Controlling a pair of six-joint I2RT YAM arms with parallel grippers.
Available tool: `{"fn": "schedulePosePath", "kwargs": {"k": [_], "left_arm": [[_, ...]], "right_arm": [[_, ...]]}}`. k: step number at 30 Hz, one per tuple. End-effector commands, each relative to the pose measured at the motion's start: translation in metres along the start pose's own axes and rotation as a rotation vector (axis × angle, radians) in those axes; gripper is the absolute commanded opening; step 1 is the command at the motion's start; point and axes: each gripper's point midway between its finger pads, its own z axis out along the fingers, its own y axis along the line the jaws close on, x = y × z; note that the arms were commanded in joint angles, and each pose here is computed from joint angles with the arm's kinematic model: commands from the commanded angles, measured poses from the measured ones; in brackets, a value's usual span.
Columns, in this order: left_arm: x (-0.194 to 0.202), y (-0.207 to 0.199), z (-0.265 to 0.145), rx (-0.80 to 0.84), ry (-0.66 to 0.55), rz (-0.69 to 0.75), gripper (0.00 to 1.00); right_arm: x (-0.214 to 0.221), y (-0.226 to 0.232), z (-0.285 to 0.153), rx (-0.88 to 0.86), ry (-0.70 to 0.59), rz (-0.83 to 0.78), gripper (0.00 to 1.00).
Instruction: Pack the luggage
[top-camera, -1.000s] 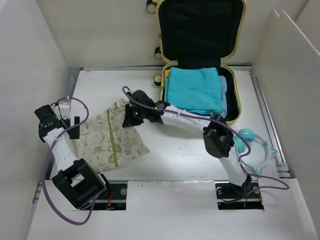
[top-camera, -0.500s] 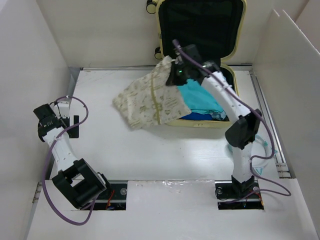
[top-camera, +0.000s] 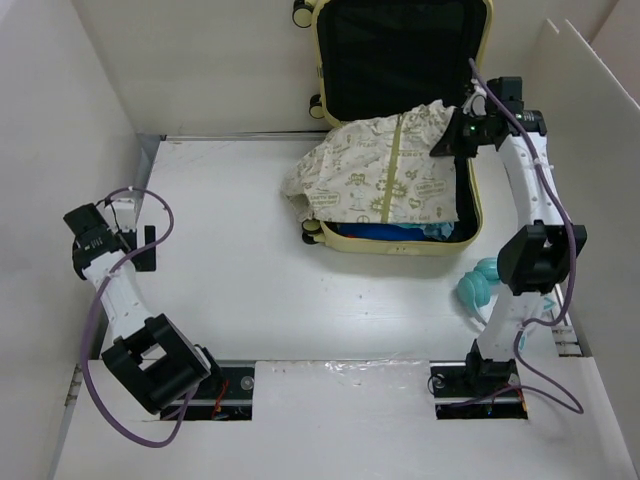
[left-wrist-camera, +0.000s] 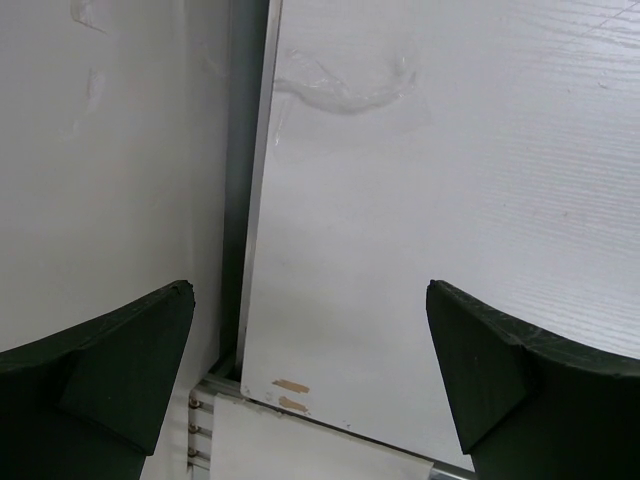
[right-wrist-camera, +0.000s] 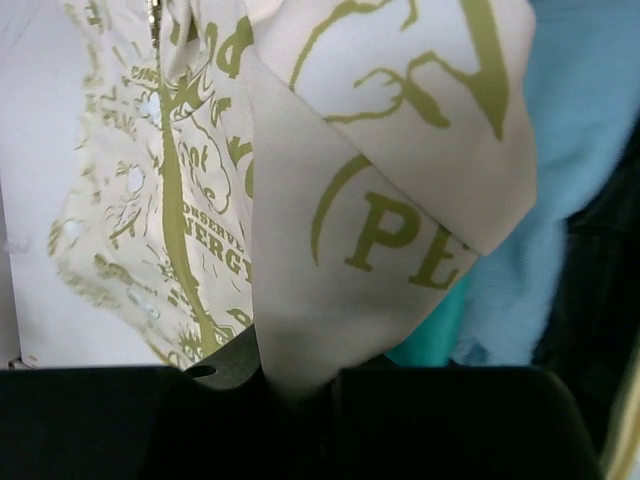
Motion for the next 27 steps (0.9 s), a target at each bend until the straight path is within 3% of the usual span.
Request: {"fn": "schedulePosePath", "kwargs": {"k": [1,5,15,27], "left_arm": [[-0.017,0.002,-0.007,0.007,-0.047,-0.025,1.00],[-0.021,0.002,-0.009,0.010,-0.059,-0.034,1.00],[-0.048,-0.017,-0.011,0.029,-0.084,-0.018,1.00],[-0.050,-0.026,-0.006,0.039,-0.067,-0.009,1.00]], "right_arm": [[-0.019,-0.036,-0.006,-0.038,-0.044,-0.028,0.00],[-0.009,-0.078,0.004,-0.027,-0.002,0.053,0.00],[0.008,-0.105,0.034,0.020,0.059,0.084,0.00],[-0.019,-0.088,0.014,-0.004,-0.017,0.037,0.00]]}}
